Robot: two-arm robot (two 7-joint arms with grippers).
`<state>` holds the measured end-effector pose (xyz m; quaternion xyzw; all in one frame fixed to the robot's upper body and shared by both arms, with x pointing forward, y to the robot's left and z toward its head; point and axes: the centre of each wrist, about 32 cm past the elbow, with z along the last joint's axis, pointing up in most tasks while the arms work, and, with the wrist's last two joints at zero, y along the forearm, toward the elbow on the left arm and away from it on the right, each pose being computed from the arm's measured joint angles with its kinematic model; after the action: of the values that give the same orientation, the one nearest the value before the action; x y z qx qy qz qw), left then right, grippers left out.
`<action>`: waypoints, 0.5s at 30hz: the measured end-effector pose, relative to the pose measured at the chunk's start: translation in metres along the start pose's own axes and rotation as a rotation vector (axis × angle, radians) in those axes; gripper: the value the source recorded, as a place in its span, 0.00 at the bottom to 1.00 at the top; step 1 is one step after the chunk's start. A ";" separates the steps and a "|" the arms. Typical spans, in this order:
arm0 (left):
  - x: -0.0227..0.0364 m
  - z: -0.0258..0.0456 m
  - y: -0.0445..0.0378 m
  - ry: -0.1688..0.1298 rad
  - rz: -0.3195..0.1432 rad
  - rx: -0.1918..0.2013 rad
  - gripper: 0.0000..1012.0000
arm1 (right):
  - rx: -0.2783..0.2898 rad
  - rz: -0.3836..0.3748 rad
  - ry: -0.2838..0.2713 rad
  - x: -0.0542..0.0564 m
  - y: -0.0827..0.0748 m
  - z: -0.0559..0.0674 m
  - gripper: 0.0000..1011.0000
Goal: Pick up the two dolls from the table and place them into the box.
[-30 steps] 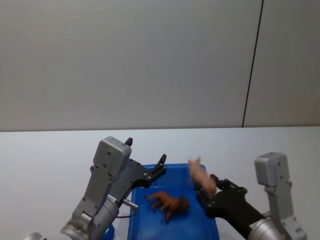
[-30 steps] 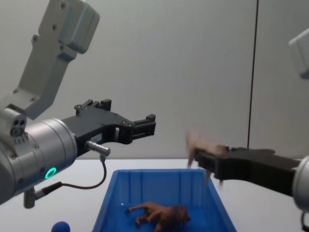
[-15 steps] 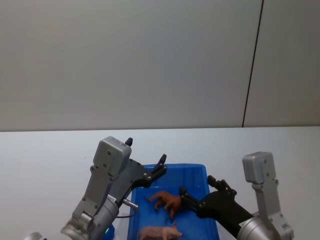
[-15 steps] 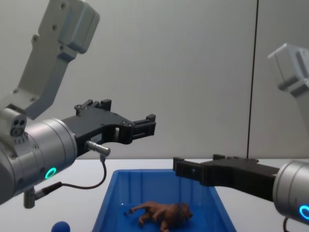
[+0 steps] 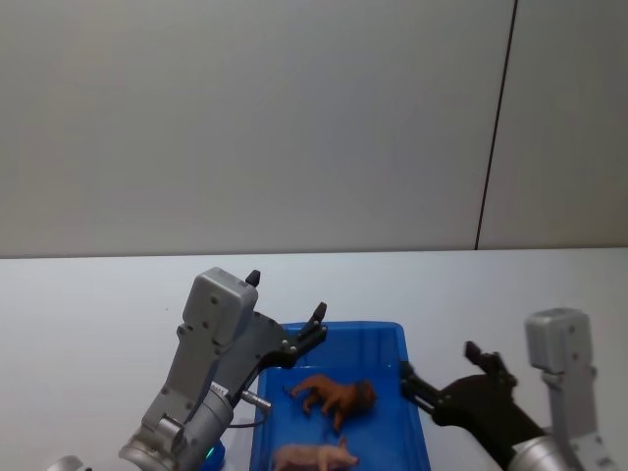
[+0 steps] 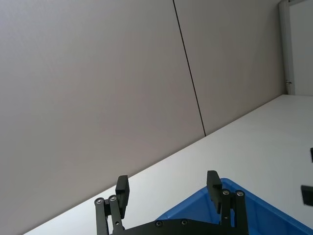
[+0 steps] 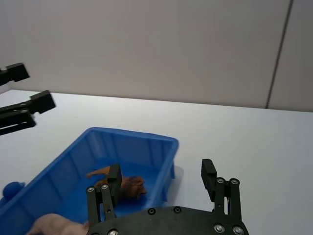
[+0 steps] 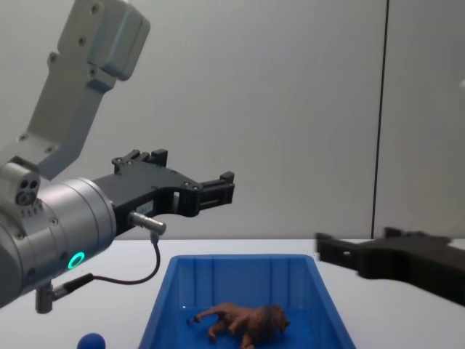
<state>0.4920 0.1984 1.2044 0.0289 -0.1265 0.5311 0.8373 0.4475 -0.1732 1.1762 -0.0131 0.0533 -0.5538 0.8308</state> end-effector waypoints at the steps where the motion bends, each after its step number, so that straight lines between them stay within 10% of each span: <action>1: 0.0000 0.0000 0.0000 0.000 0.000 0.000 0.99 | 0.002 -0.009 -0.003 0.001 -0.002 0.000 0.99; 15: 0.0003 -0.0003 0.0004 0.000 0.001 0.004 0.99 | 0.026 -0.116 -0.029 0.013 -0.026 -0.002 0.99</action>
<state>0.4918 0.1989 1.2041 0.0303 -0.1256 0.5316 0.8371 0.4283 -0.1949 1.1751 -0.0137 0.0333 -0.6015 0.7981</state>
